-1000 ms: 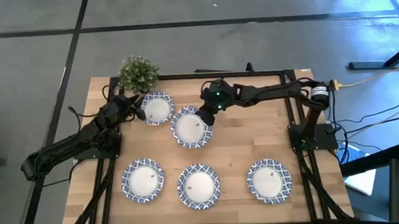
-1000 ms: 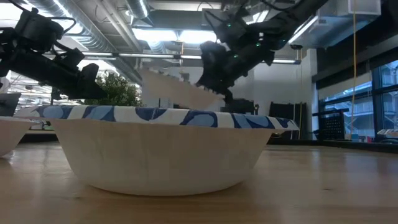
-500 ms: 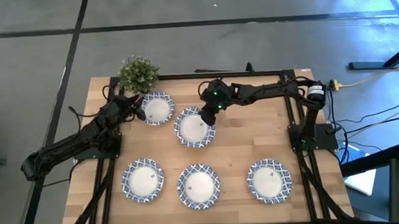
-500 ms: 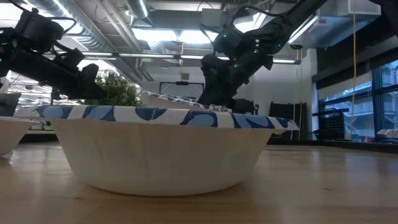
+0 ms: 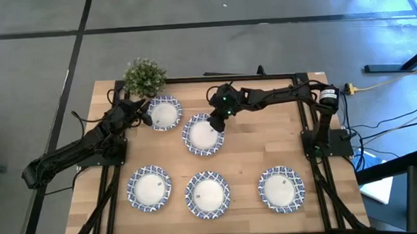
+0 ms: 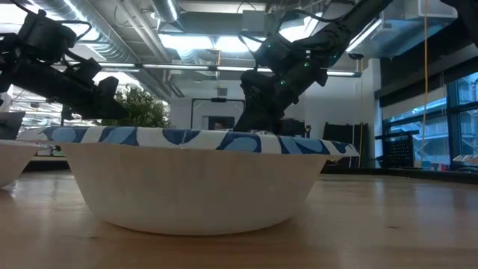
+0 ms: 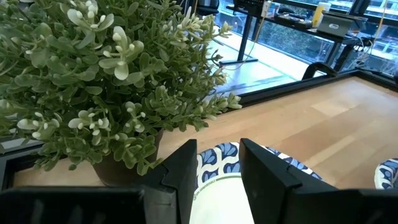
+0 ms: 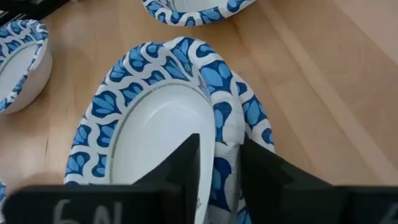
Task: Nest bowls inside each other
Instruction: Stack the white patterned bowl on top of the top center white patterned bowl, then stack the white patterned bowl on top of the top right white patterned bowl
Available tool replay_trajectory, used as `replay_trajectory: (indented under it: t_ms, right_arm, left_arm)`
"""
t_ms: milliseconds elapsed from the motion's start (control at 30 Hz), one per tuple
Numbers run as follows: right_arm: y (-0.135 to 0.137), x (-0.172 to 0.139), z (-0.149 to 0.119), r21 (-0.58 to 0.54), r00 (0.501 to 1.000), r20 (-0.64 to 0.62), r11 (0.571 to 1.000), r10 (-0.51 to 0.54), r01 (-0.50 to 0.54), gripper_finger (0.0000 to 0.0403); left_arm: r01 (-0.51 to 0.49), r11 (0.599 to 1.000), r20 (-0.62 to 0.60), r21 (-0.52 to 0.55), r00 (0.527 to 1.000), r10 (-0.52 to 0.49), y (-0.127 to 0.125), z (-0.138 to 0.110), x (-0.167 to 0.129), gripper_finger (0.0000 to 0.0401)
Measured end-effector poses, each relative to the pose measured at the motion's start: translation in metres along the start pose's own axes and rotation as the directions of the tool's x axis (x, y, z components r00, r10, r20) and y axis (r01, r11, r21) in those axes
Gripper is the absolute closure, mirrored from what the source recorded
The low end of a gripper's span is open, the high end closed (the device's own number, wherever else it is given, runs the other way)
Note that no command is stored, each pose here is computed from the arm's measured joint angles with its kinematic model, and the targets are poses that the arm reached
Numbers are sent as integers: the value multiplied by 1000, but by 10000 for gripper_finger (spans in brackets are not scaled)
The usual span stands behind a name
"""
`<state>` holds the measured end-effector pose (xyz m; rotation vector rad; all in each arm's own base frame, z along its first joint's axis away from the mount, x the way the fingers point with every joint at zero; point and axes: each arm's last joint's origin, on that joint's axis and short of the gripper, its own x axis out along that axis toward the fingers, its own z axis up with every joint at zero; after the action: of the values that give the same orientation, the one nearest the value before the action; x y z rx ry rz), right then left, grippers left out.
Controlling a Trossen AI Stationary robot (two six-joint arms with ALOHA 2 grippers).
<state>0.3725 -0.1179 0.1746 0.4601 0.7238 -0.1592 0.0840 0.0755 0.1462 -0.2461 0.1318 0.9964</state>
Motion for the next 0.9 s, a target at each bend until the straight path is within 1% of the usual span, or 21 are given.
replay_trajectory:
  t_ms: [133, 233, 300, 400, 567, 733, 900]
  right_arm:
    - [-1, 0, 0, -4, 999, 13, 999, -49, 49, 277]
    - [-4, -1, 3, -22, 996, 31, 996, -89, 90, 270]
    - [-6, -3, 8, -20, 995, 47, 995, -92, 93, 269]
    - [-8, -6, 15, -38, 994, 67, 995, -87, 89, 270]
    - [-4, -10, 31, -58, 994, 104, 998, -29, 35, 273]
    - [-1, -14, 41, -109, 991, 134, 993, -17, 32, 273]
    - [-1, -15, 42, -132, 991, 132, 991, -18, 36, 273]
  left_arm:
    - [0, 1000, 0, 0, 1000, 0, 0, 0, 0, 286]
    - [0, 1000, 0, 0, 1000, 0, 0, 0, 0, 286]
    - [0, 1000, 0, 0, 1000, 0, 0, 0, 0, 286]
    - [0, 1000, 0, 0, 1000, 0, 0, 0, 0, 286]
    - [-1, 1000, 0, 0, 1000, 1, 0, 0, 0, 286]
    - [-1, 1000, 0, 0, 1000, 1, 0, 0, 0, 286]
    - [0, 1000, 0, 1, 1000, 0, 0, 0, 0, 286]
